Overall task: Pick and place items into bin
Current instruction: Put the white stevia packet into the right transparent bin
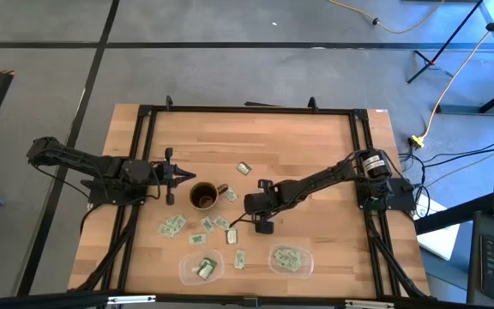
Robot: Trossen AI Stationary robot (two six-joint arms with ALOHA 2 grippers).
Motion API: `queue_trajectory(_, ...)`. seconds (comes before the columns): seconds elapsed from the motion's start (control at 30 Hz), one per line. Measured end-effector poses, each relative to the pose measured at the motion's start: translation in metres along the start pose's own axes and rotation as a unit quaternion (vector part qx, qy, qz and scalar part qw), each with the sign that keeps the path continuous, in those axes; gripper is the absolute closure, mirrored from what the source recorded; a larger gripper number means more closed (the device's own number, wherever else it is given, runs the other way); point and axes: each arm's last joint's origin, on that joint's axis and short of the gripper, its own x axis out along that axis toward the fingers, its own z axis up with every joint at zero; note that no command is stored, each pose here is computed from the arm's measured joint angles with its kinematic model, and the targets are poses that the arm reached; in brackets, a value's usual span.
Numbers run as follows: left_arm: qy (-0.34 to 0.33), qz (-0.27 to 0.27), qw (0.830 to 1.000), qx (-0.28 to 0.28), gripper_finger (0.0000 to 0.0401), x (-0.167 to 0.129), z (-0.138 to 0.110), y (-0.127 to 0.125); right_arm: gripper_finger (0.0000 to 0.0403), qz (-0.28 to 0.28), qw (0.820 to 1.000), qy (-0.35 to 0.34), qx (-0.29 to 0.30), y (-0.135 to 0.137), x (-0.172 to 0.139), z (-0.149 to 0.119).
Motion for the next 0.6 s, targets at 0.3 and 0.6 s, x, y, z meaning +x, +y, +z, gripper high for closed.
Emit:
queue_trajectory(0.3, 0.0, 0.0, 1.0, 0.0, 0.0397, 0.0, 0.0, 0.0, 0.0402, 0.033, 0.998, -0.049, 0.011, 0.027, -0.072, -0.001)
queue_trajectory(0.6, 0.0, 0.0, 1.0, 0.0, 0.0396, 0.0, 0.0, 0.0, 0.0402, 0.093, 0.994, -0.012, 0.06, 0.09, -0.12, -0.039)
